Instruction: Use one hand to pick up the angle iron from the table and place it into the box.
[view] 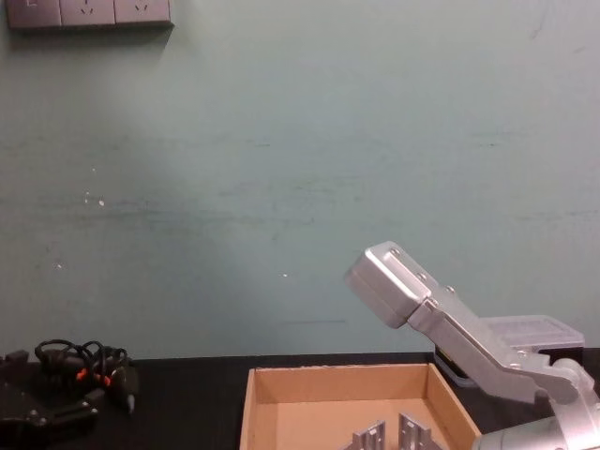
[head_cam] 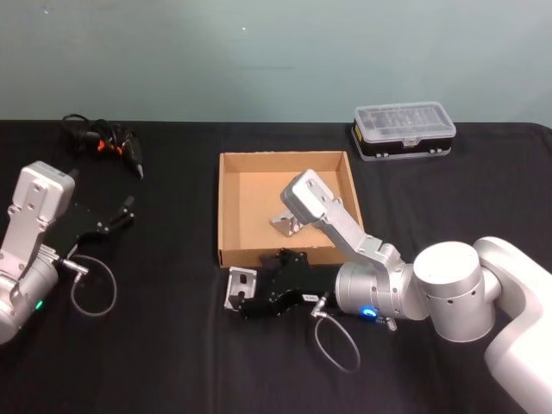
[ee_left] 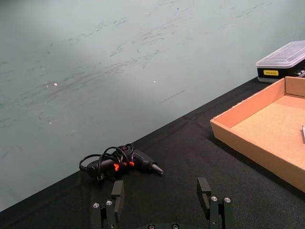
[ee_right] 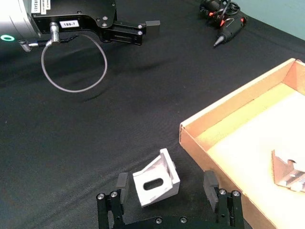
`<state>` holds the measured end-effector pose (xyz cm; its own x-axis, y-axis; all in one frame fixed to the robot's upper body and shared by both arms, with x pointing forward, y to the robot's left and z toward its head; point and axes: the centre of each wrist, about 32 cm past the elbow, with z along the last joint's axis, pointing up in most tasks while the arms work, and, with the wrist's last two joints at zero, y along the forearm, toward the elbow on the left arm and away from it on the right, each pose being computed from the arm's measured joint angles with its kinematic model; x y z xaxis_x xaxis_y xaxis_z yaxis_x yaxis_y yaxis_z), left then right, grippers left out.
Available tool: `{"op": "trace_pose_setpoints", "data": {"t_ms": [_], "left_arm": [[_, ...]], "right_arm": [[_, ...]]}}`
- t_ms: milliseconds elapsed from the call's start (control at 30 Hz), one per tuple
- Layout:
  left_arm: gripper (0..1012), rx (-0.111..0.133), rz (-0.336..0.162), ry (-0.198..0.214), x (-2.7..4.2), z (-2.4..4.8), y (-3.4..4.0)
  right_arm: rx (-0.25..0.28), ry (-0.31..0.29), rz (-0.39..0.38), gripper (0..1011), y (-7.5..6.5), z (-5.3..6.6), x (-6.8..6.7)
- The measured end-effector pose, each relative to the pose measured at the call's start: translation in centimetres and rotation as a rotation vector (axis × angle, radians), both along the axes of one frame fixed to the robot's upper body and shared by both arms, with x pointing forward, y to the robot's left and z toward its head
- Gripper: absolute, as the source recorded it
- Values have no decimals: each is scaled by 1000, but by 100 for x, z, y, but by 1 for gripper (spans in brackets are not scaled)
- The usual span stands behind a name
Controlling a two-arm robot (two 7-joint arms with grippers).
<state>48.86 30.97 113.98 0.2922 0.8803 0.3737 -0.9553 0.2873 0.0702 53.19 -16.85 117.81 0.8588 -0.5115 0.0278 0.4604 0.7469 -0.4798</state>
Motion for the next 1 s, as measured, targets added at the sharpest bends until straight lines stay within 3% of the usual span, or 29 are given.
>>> {"op": "trace_pose_setpoints", "data": {"t_ms": [133, 367, 1000], "left_arm": [[1000, 0, 0, 0, 0, 0, 0], [1000, 0, 0, 0, 0, 0, 0], [1000, 0, 0, 0, 0, 0, 0]], "right_arm": [[1, -2, -1, 994, 13, -2, -3], [7, -1, -8, 837, 26, -8, -7], [11, -1, -8, 204, 29, -24, 13]]}}
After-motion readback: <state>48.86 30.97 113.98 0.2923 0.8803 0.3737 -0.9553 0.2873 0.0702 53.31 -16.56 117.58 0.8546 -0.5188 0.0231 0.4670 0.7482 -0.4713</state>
